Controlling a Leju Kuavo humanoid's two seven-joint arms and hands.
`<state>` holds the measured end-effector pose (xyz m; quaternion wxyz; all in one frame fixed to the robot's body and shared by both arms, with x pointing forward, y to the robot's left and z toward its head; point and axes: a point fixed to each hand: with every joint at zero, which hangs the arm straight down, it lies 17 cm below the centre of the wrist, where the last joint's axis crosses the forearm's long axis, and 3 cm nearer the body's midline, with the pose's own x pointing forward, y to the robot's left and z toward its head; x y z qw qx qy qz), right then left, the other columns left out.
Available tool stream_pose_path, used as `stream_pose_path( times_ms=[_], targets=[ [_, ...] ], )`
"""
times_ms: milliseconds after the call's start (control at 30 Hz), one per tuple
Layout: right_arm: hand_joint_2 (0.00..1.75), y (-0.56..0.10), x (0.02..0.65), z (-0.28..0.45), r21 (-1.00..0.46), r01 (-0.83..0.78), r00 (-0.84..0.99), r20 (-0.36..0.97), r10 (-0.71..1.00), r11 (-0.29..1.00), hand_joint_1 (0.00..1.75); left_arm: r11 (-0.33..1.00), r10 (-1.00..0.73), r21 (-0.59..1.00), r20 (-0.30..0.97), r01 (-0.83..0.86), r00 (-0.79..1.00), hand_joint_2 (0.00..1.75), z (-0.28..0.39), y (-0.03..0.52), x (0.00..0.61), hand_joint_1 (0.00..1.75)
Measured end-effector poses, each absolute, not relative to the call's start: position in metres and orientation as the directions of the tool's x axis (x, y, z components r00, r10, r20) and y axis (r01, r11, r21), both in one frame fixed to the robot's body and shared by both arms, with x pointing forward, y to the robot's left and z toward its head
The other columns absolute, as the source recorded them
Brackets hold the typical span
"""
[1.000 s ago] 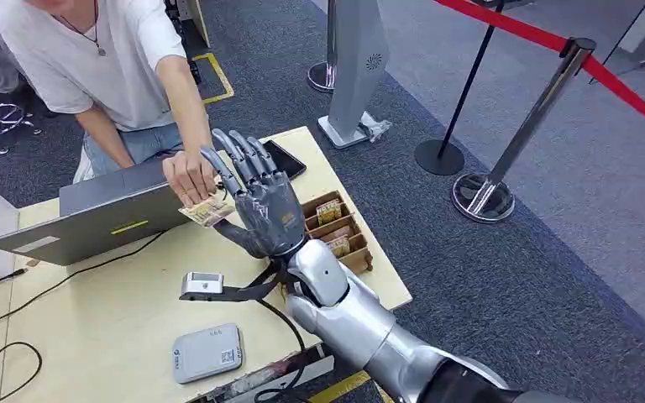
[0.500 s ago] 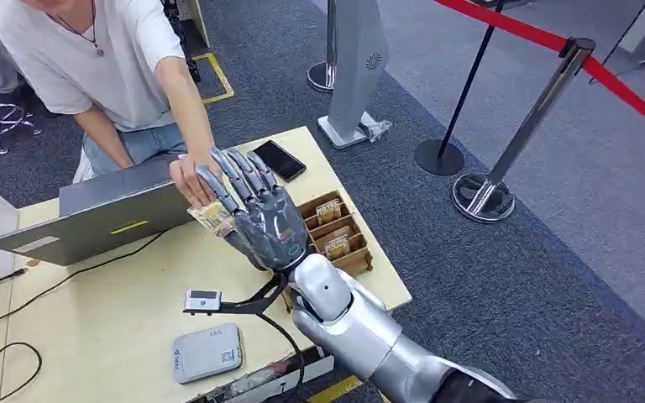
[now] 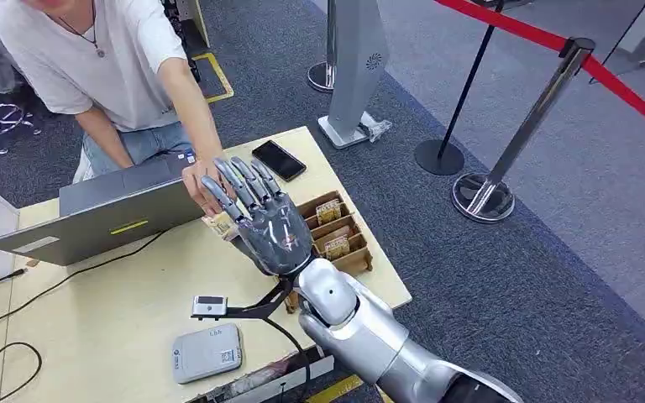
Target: Pass the card to the sensor for recognition and then transmit it.
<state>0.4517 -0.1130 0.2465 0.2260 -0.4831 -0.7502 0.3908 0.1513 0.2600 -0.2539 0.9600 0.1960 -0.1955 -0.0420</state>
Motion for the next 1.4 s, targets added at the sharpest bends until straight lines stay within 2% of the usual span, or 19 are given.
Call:
stream_pose_path(
  times_ms=[833,1133,1400],
  targets=[
    [1.75,-0.113,0.456,0.24,-0.824,0.517,-0.445,-0.026,0.895,0.233,1.75,0.92,-0.157,0.392,0.363,0.003,0.919,0.0,-0.254,0.26,0.149,0.0],
    [1.75,-0.102,0.453,0.235,-0.835,0.383,-0.55,0.138,0.824,0.395,1.75,0.92,-0.158,0.392,0.363,0.003,0.918,0.0,-0.254,0.26,0.149,0.0],
    [1.75,-0.08,0.439,0.243,-0.82,0.311,-0.64,0.193,0.744,0.48,1.75,0.917,-0.154,0.398,0.361,-0.003,0.92,0.0,-0.254,0.262,0.149,0.0]
  ],
)
